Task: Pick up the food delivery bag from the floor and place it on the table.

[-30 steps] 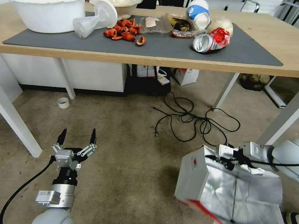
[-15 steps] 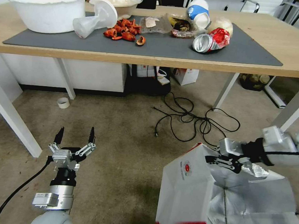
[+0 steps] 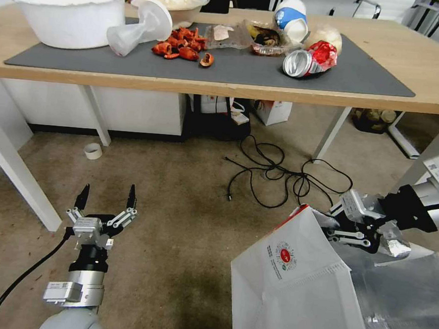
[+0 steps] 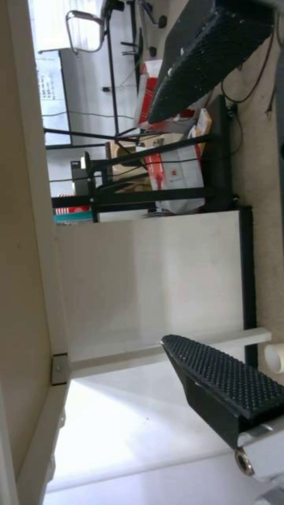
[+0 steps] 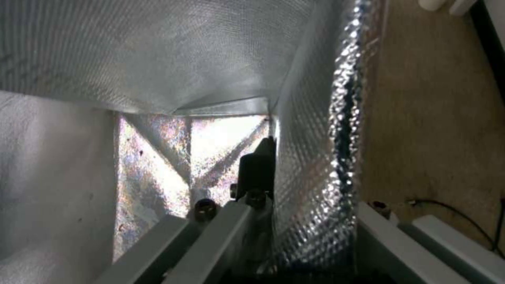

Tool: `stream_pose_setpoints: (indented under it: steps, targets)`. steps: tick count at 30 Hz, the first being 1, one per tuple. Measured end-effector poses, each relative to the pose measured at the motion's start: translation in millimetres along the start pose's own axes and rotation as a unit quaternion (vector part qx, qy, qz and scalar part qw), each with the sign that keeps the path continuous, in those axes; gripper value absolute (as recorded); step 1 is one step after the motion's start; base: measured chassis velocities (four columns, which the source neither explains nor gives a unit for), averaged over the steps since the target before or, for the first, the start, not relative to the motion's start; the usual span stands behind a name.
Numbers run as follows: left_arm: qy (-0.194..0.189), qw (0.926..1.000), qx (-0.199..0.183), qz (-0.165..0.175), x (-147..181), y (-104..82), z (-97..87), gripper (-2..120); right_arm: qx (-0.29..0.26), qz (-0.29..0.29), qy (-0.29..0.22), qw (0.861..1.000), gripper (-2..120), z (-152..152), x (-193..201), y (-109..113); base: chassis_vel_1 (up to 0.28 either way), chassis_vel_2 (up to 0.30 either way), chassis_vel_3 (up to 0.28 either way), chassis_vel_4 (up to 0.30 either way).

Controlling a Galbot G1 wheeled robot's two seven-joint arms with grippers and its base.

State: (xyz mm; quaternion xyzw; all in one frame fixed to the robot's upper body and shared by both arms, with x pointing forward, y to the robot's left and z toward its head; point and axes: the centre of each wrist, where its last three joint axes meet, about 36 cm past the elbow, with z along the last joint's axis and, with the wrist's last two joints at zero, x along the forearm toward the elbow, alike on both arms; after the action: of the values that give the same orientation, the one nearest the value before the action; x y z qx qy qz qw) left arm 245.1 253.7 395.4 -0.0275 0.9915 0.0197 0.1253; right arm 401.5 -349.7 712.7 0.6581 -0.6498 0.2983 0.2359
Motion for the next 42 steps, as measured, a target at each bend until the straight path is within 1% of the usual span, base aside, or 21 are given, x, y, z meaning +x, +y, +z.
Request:
stream_pose_setpoints:
  steps: [7,9,10,12,17,28,35,39,42]
  targets:
    - [0.005,1.0,-0.008,0.003,2.9,-2.9,0.4,100,0.0,0.001,-0.002,1.0,0,4.0,-2.9,0.3,0.0,0.0,0.0,0.0]
    - [0.004,0.9995,-0.029,0.01,5.3,-1.8,4.3,100,0.001,0.004,0.0,1.0,0,6.9,-2.2,-1.1,0.0,0.0,0.0,0.0]
    - [0.004,0.9995,-0.029,0.01,5.3,-1.8,4.3,100,0.001,0.004,0.0,1.0,0,6.9,-2.2,-1.1,0.0,0.0,0.0,0.0]
    - [0.001,0.9989,-0.043,0.018,7.3,-2.0,6.7,100,0.003,0.008,0.002,1.0,0,9.4,-1.6,-2.3,0.0,0.0,0.0,0.0]
    - [0.002,0.9992,-0.036,0.019,10.0,-7.5,8.7,100,0.003,0.01,0.001,1.0,0,14.3,-2.9,-3.2,0.0,0.0,0.0,0.0]
    - [0.007,0.9993,-0.031,0.019,12.0,-7.7,11.2,100,0.005,0.012,0.002,1.0,0,18.5,-4.5,-3.8,0.0,0.0,0.0,0.0]
    - [0.013,0.9997,-0.017,0.011,15.4,-10.9,12.1,100,0.005,0.015,0.004,1.0,0,20.0,-2.8,-5.1,0.0,0.0,0.0,0.0]
    - [0.016,0.9996,-0.016,0.014,18.7,-11.5,12.4,100,0.005,0.016,0.007,1.0,0,21.7,-1.7,-6.2,0.0,0.0,0.0,0.0]
    - [0.011,0.9995,-0.019,0.021,21.1,-10.4,14.4,100,0.008,0.012,0.005,1.0,0,20.8,-3.4,-5.0,0.0,0.0,0.0,0.0]
